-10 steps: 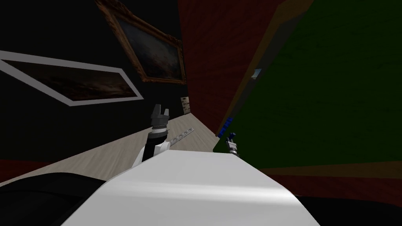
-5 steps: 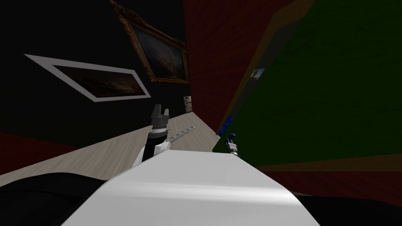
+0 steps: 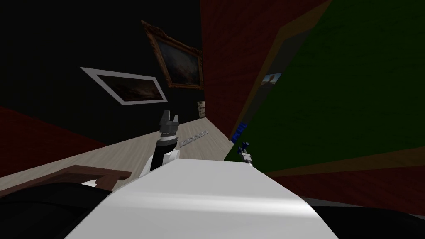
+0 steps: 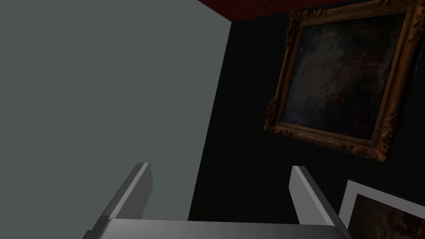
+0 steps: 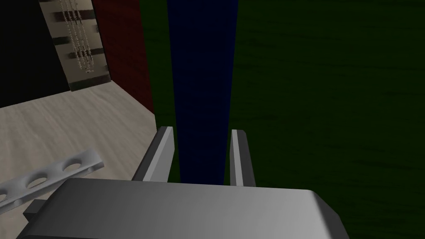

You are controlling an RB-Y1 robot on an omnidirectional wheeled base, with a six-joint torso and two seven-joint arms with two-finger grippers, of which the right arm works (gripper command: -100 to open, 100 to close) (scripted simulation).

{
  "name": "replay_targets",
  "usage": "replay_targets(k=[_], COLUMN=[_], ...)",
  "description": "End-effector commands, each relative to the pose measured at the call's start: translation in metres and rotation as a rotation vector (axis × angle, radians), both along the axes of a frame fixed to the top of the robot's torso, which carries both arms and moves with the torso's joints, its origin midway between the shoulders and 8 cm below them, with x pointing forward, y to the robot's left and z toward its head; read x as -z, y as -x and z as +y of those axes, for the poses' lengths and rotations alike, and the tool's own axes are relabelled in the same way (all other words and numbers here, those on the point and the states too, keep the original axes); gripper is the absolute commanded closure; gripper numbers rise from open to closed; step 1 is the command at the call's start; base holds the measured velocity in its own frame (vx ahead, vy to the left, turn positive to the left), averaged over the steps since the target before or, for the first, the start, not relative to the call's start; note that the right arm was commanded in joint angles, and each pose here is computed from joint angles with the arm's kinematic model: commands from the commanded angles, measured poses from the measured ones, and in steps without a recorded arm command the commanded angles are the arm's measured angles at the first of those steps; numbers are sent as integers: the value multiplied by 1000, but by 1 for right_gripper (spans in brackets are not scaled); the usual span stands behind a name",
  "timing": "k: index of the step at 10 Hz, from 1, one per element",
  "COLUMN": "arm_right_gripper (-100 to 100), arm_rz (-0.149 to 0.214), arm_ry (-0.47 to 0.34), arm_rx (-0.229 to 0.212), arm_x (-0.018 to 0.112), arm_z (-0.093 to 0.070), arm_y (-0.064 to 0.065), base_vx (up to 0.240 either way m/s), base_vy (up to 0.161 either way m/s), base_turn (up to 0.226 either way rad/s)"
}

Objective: Pull the door open

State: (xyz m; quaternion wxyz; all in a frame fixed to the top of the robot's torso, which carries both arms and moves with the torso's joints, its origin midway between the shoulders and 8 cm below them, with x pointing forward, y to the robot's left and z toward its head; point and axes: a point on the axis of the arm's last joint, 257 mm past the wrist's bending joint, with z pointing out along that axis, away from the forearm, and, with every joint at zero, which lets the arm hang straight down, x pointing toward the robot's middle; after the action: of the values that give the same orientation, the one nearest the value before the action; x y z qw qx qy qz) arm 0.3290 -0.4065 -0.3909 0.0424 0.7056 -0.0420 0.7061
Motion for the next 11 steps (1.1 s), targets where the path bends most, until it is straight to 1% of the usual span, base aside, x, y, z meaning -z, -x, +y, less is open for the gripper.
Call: replay_targets(k=[1,2,8,9,10,11], arm_right_gripper=[100,100,100,100,100,100], arm_rz=[0,3,0,1,-1,1], arm_ry=[0,0,0,0,1,3], arm_rx=[0,-18,-85,-93,-87,-112], arm_x=[0,2,1,1,0,1], arm_z=[0,2,5,5,5,9], arm_y=[0,7,30,33,29,41], base_vx=[-102,-147,-203,-195,-91,-88], base_vy=[-1,-17,-43,-28,-16,-19], base_turn=[18,129,120,71,18,46])
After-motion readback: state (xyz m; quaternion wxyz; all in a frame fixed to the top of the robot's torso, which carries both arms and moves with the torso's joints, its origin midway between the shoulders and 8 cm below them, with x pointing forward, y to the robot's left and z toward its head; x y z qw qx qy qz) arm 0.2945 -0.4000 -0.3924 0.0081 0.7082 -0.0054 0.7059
